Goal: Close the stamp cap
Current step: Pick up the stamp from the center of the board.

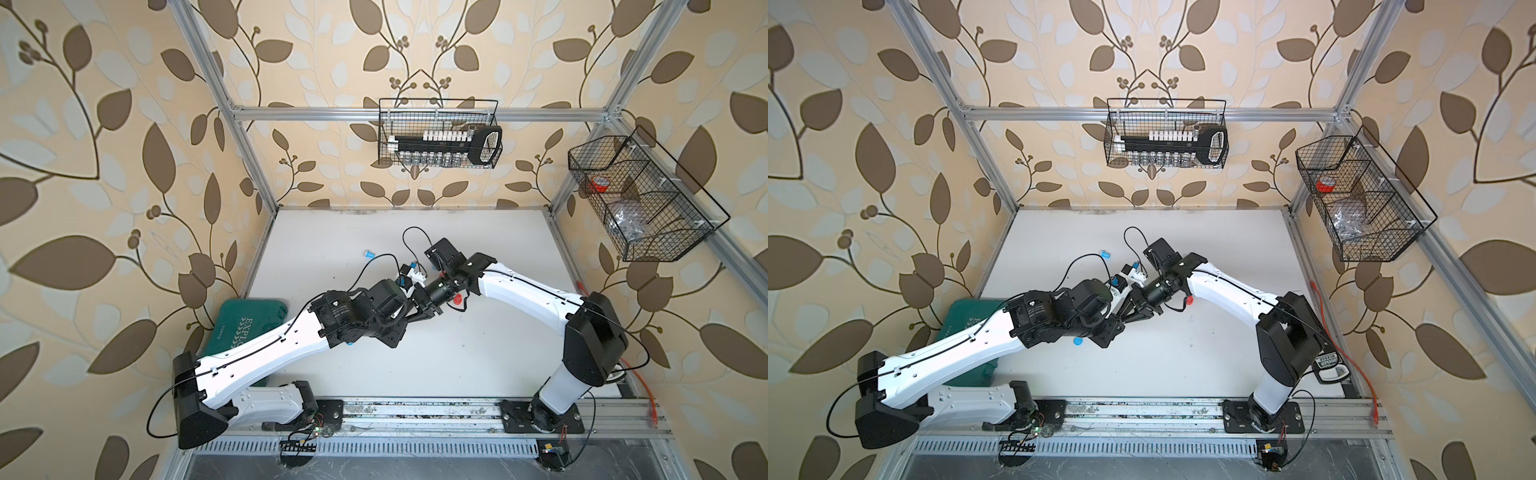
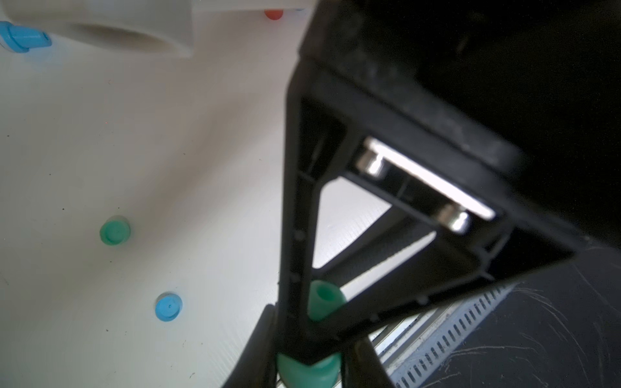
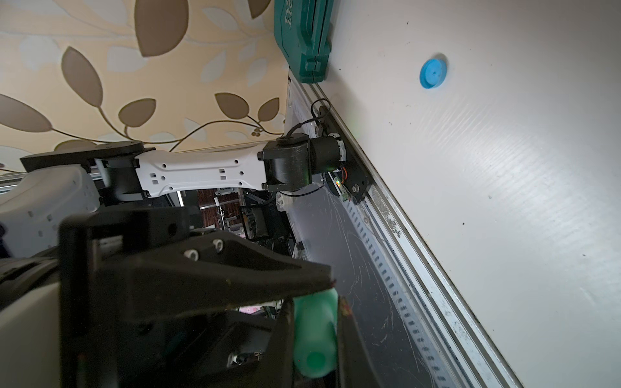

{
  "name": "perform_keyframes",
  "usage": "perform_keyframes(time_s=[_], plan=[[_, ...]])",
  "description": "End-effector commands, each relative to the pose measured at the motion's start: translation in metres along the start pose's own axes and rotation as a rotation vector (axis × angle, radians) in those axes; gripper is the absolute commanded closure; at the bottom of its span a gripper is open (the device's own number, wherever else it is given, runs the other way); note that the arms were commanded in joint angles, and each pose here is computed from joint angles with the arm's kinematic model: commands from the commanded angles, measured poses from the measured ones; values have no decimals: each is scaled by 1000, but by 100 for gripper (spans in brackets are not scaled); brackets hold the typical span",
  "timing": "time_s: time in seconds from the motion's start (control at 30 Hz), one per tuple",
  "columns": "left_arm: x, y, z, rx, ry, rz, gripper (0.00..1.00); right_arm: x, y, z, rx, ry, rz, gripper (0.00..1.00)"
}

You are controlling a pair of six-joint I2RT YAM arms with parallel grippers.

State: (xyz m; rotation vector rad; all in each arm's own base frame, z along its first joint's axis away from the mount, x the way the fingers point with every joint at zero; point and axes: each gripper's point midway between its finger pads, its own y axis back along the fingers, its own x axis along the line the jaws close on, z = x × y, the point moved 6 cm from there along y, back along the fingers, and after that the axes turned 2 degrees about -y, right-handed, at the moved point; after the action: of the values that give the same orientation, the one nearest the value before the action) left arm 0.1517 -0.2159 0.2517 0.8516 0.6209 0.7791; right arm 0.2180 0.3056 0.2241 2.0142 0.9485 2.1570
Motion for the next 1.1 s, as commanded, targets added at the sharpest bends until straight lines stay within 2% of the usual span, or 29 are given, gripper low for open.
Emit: perform_keyframes(time_s=[0.0,0.1,0.23,0.3,0.47,0.6,0.67,0.83,0.93,1.07], plan=[[4,16,10,-88,10,28,74,-9,-2,-15,34,-20,-51,97],[5,18,10,-90,14,35,66,-13,-3,-17,42,-22,-73,98],[6,19,10,-79,14,43,37,-17,-2,-16,26,-27,-119,98],[7,20,10,-80,22,56,34,-19,1,-13,11,-32,-142,98],[13,25,10,-98,27,91,32,-27,15,-6,-34,-48,-217,97],[28,31,5,-111,46,166,37,-40,45,-3,-92,-69,-379,97],[47,29,0,-101,108,191,42,-41,61,-2,-124,-67,-447,97],[119,8,-16,-68,387,170,49,-31,86,-2,-184,-42,-528,97],[144,-11,-20,-17,447,197,55,-28,88,-2,-191,-44,-533,97],[158,-41,-17,45,485,161,60,-31,85,-1,-187,-55,-527,97]])
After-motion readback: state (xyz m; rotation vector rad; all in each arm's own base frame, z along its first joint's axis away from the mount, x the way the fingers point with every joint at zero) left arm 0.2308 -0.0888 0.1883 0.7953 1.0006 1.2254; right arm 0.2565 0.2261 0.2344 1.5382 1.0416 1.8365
